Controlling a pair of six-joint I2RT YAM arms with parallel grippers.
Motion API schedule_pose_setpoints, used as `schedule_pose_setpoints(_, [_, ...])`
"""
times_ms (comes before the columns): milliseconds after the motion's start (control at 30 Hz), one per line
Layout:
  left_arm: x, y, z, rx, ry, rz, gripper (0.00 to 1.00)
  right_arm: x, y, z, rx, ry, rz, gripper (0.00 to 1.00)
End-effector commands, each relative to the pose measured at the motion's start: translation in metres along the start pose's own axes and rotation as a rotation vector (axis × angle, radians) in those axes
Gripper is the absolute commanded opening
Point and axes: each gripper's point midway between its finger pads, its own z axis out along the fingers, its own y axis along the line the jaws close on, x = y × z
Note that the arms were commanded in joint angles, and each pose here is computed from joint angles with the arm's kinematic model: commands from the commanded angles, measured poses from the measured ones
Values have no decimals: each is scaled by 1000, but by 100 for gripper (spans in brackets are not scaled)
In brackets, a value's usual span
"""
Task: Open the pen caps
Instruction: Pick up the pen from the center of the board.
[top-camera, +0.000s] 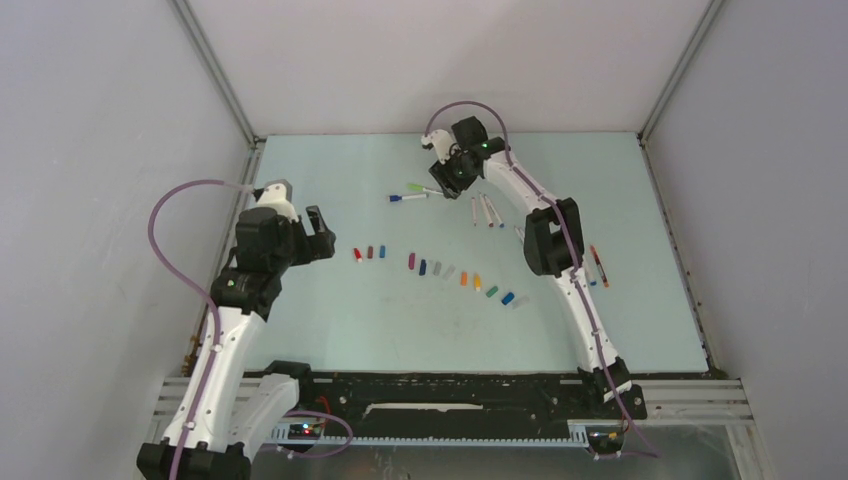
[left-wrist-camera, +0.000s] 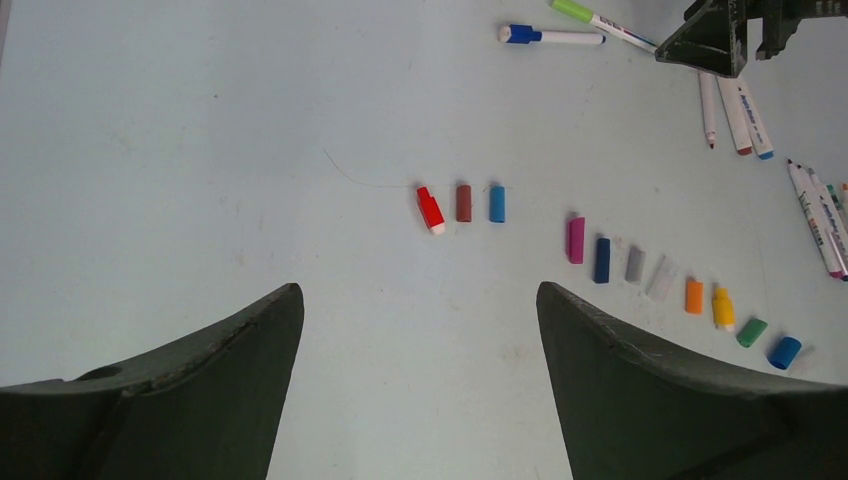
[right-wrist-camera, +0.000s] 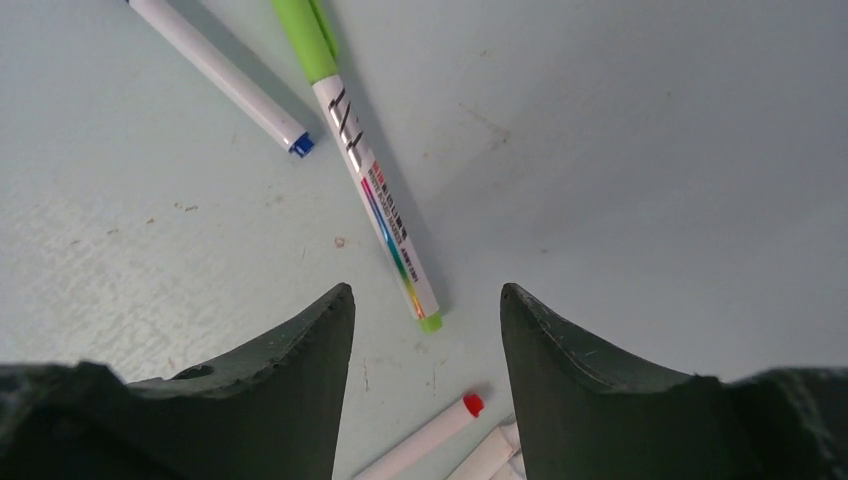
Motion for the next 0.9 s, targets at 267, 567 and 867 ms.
schedule_pose_setpoints(267, [5,9,5,-24,7,20,90,-22,-4,13,56,-50,-109,47])
schedule_pose_setpoints(567, [5,9,5,-26,6,19,90,-4,4,16,5,13,-137,27])
schedule_pose_setpoints(867, [4,9,4,-25,3,19,89,10,26,15,-34,89,-143,11])
